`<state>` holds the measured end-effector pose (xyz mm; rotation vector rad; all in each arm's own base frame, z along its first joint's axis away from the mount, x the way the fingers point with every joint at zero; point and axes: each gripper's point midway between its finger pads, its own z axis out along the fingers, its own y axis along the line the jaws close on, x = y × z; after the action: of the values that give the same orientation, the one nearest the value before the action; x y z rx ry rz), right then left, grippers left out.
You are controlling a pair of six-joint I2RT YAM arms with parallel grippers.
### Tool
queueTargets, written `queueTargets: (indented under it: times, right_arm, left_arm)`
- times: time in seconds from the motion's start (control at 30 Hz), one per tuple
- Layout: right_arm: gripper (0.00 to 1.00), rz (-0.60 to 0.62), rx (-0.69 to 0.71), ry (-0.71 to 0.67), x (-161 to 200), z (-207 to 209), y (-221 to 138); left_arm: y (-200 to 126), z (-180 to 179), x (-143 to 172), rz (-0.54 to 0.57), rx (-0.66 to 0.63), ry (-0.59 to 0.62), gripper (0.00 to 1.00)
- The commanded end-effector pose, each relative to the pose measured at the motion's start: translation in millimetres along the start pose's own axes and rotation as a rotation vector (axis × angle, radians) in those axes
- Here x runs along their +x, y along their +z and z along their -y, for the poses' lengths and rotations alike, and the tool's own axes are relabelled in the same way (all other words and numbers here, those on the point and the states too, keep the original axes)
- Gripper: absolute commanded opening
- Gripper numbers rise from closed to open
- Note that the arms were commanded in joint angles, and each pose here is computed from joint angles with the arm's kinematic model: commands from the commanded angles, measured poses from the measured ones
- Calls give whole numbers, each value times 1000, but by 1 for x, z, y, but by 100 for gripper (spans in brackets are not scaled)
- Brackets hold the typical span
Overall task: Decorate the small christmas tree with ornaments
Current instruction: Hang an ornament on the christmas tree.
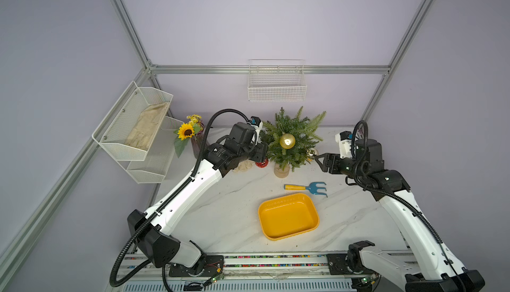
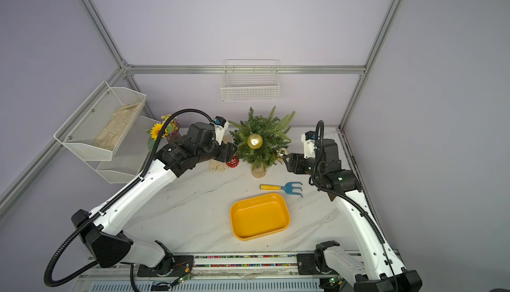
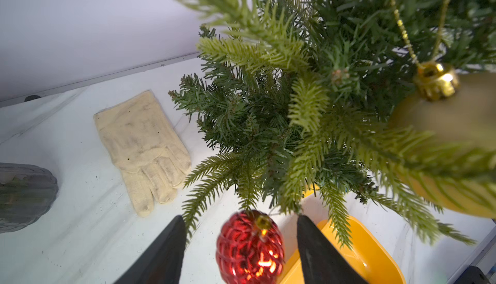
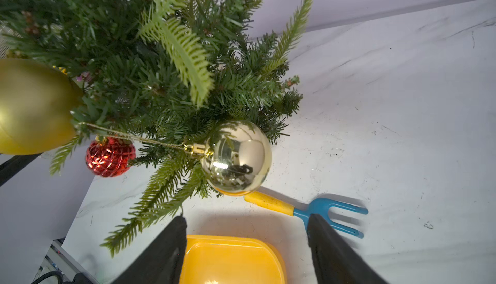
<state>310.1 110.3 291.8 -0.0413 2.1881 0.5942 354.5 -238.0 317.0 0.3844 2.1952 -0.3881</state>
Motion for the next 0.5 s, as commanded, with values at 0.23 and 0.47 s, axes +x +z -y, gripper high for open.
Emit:
queueTargets:
  times: [0.23, 0.47]
  right_arm:
    - [74, 31, -1, -16, -5, 0, -4]
    - [76, 59, 121, 24, -20, 21, 2]
  left_arm:
    - [-36, -12, -16, 112, -40, -21, 66]
    - [-59, -56, -5, 163, -200, -47, 77]
